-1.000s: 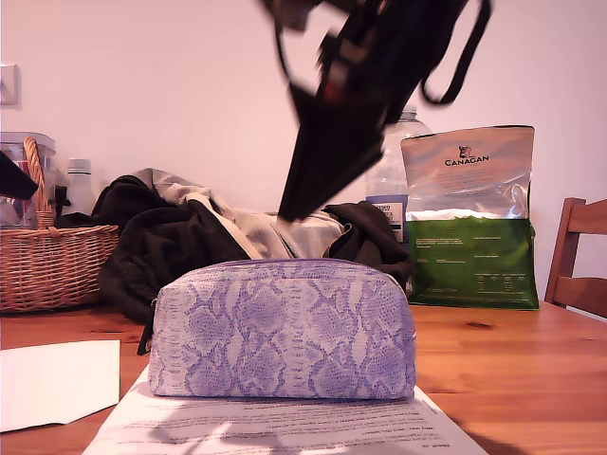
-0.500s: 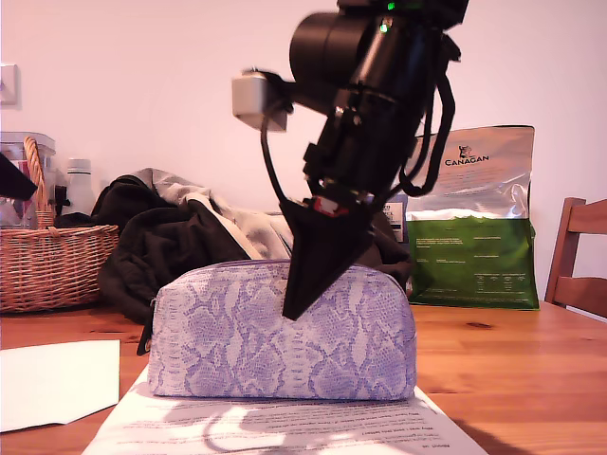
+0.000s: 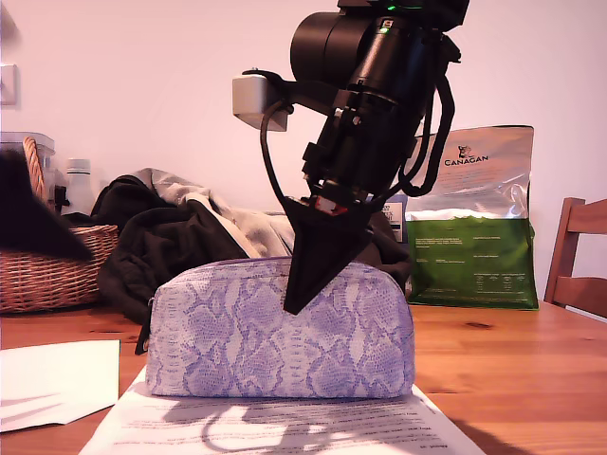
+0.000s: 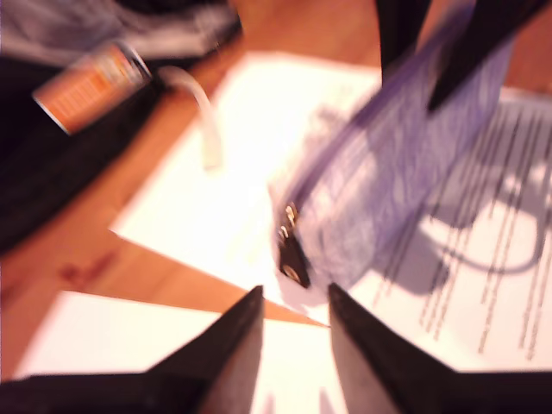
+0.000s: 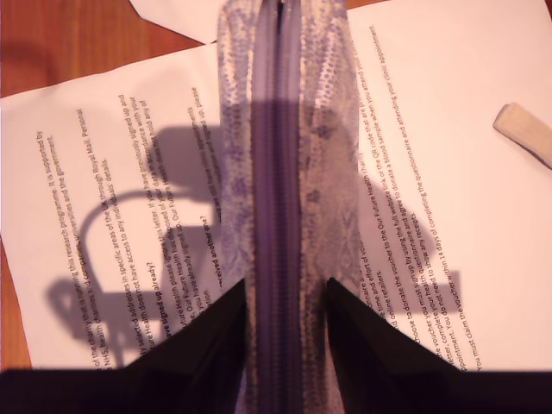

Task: Open the zipper in the zip bag in front of you

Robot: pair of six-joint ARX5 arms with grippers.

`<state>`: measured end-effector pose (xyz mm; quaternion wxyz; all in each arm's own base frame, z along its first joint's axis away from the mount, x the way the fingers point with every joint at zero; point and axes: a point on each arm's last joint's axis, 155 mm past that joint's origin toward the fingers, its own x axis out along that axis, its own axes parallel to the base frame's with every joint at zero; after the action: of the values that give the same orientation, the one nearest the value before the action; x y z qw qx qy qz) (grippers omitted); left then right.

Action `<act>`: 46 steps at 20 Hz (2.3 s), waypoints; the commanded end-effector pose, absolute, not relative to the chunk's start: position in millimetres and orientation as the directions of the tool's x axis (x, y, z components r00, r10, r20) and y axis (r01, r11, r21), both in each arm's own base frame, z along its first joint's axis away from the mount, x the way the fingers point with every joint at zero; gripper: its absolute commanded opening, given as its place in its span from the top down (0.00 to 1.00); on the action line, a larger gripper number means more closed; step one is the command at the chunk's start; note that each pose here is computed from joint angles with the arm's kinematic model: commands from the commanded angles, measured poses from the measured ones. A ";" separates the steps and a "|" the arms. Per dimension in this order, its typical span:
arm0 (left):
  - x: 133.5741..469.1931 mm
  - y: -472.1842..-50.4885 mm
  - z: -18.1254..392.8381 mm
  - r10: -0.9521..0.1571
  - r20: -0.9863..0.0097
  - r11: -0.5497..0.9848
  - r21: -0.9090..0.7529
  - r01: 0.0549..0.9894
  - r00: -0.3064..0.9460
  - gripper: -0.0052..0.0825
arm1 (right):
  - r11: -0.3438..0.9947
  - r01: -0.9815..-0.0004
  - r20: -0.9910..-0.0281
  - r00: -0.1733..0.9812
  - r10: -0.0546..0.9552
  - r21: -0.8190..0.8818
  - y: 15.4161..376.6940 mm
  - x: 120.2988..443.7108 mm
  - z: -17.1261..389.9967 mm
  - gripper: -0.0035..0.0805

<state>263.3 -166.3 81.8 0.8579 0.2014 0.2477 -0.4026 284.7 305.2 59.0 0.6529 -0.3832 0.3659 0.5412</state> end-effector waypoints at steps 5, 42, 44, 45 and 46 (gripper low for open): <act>274.8 -172.1 57.7 -0.589 -0.611 0.587 0.126 0.800 0.529 0.61 | 0.118 -0.986 -0.881 0.162 0.444 -0.121 311.7 289.1 62.8 0.67; 319.9 -181.1 42.8 -0.498 -0.556 0.656 0.261 0.709 0.665 0.75 | 0.117 -0.986 -0.879 0.161 0.448 -0.121 312.7 289.0 63.2 0.67; 317.9 -183.4 35.2 -0.507 -0.570 0.646 0.246 0.722 0.647 0.75 | 0.117 -0.986 -0.879 0.161 0.448 -0.121 312.7 289.0 63.2 0.67; 317.4 -184.2 30.5 -0.507 -0.577 0.643 0.240 0.727 0.640 0.75 | 0.117 -0.986 -0.880 0.161 0.447 -0.121 312.6 289.0 63.2 0.67; 317.4 -185.3 26.8 -0.508 -0.582 0.641 0.238 0.730 0.636 0.75 | 0.117 -0.986 -0.880 0.161 0.447 -0.121 312.6 289.0 63.2 0.67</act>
<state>319.3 -182.9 32.6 0.8763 0.2359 0.2333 -0.3494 288.5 308.6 61.3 0.6588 -0.3828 0.3564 0.5408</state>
